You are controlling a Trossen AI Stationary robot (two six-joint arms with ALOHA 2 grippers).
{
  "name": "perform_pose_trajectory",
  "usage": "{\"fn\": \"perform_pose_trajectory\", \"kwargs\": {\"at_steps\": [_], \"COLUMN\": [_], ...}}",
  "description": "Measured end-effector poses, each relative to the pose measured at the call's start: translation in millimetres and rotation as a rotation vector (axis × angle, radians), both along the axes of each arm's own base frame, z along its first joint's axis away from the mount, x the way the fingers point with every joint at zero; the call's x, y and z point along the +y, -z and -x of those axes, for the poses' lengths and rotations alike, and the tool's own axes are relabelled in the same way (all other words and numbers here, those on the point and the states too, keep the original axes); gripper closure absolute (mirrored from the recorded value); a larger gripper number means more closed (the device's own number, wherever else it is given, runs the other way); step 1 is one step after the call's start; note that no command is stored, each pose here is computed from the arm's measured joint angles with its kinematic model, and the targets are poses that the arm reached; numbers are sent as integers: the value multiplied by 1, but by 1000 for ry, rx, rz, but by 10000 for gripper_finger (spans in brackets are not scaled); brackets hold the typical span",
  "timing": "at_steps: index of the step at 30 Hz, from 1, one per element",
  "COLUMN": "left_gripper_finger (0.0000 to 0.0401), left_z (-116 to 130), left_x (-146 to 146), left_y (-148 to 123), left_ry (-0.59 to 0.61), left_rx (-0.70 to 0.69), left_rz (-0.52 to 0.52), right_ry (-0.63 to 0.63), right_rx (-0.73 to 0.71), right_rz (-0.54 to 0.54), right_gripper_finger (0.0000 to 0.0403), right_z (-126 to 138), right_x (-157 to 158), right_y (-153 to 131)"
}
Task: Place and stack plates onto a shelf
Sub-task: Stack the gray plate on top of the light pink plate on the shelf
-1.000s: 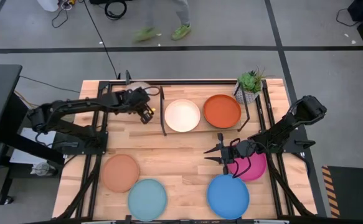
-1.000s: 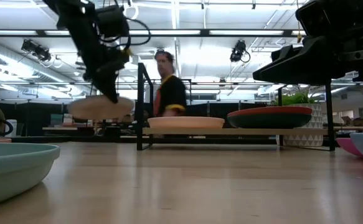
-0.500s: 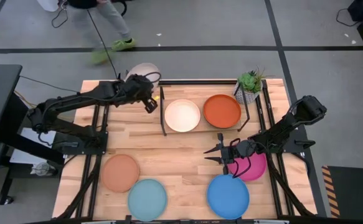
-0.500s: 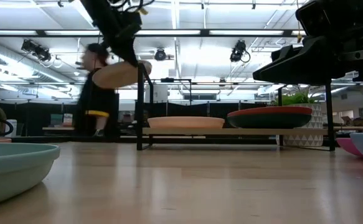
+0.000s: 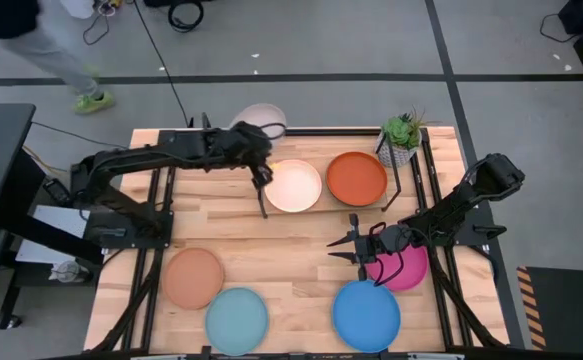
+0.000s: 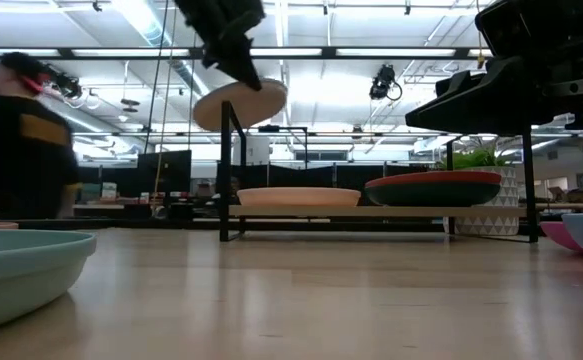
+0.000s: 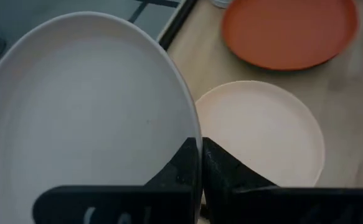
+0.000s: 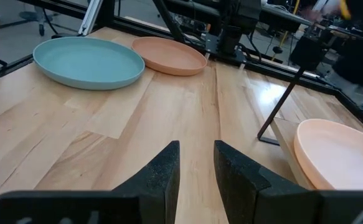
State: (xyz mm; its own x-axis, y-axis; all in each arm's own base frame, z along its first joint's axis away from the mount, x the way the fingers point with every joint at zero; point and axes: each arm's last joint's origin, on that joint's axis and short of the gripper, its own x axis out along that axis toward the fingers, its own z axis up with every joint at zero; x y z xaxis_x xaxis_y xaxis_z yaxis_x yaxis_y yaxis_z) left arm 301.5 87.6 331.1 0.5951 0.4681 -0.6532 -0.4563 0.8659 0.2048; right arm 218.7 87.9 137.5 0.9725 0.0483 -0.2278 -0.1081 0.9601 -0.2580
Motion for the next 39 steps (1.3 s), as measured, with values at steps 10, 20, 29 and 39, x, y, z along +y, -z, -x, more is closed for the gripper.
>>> {"fn": "perform_pose_trajectory", "kwargs": {"at_steps": [10,20,29,39], "left_gripper_finger": [388,388,388,388], "left_z": [-57,-84,-98,-114], "left_x": [-18,-42,-66,-81], "left_y": [6,19,41,74], "left_ry": [115,171,234,250], "left_rx": [94,116,167,239], "left_rz": [-9,9,13,37], "right_ry": [1,6,6,7], "right_rx": [4,7,5,14], "right_rz": [2,5,4,5], "right_gripper_finger": [298,298,299,299], "right_z": [0,0,0,0], "right_x": [0,0,0,0], "right_y": [0,1,0,1]}}
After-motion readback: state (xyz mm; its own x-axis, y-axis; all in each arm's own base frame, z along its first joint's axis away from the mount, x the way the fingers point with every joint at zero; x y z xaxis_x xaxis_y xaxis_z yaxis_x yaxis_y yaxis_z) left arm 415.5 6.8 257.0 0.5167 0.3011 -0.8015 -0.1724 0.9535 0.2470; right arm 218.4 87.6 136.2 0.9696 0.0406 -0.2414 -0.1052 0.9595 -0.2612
